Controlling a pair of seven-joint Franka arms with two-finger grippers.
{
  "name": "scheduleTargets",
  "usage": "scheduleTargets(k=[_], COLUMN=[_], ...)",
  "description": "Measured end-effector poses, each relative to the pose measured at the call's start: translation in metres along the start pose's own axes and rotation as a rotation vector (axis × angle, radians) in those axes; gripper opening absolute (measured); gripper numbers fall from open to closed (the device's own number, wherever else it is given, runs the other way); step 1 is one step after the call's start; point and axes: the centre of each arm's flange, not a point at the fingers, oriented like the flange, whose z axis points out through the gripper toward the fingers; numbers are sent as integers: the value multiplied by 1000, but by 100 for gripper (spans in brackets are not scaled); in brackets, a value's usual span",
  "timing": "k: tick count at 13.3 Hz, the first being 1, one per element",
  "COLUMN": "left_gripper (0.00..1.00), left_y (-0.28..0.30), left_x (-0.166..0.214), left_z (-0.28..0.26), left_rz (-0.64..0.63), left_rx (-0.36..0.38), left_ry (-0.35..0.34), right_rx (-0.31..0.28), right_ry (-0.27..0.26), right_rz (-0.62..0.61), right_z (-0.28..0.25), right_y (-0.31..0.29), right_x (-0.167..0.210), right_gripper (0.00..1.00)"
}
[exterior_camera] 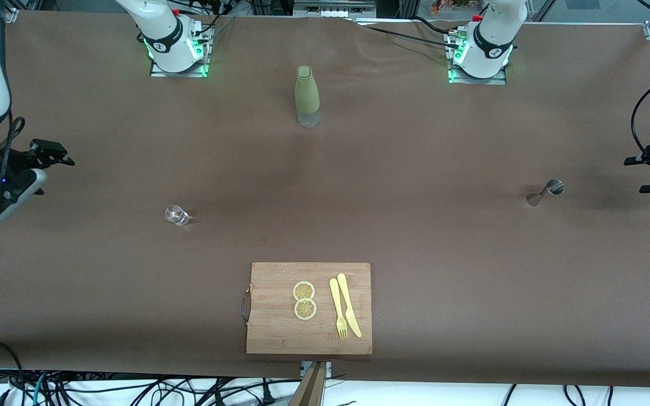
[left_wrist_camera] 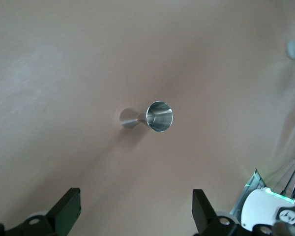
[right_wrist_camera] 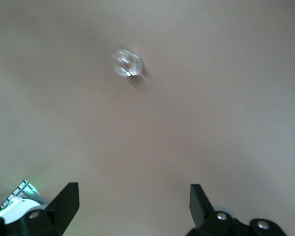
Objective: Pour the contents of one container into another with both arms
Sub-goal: 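Lower the right gripper to the glass beaker while the left gripper reaches the jigger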
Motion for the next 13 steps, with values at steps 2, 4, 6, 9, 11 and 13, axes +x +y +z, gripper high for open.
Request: scheduleTargets(k=[2, 4, 6, 9, 11, 13], left_gripper=[100, 100, 100, 100, 100, 100], left_y=[-27, -46, -59, -80, -92, -100], left_x=[-18, -24, -19, -20, -26, -32], left_z=[34, 54, 72, 118, 149, 165], left_rz=[121, 273, 434, 631, 711, 788], left_rx=[-70, -97, -108, -135, -151, -143], left_ry=[72, 150, 234, 355, 414, 463], right_rx=[105, 191, 259, 316, 330, 328], right_ry=[100, 232, 374, 540, 634, 691], right_rz=[-138, -256, -324, -406, -470, -530], right_z=[46, 101, 154, 224, 257, 278], right_y=[33, 63, 84, 100, 102, 104], right_x=[-10, -16, -14, -7, -1, 1], right_gripper=[100, 100, 100, 100, 100, 100])
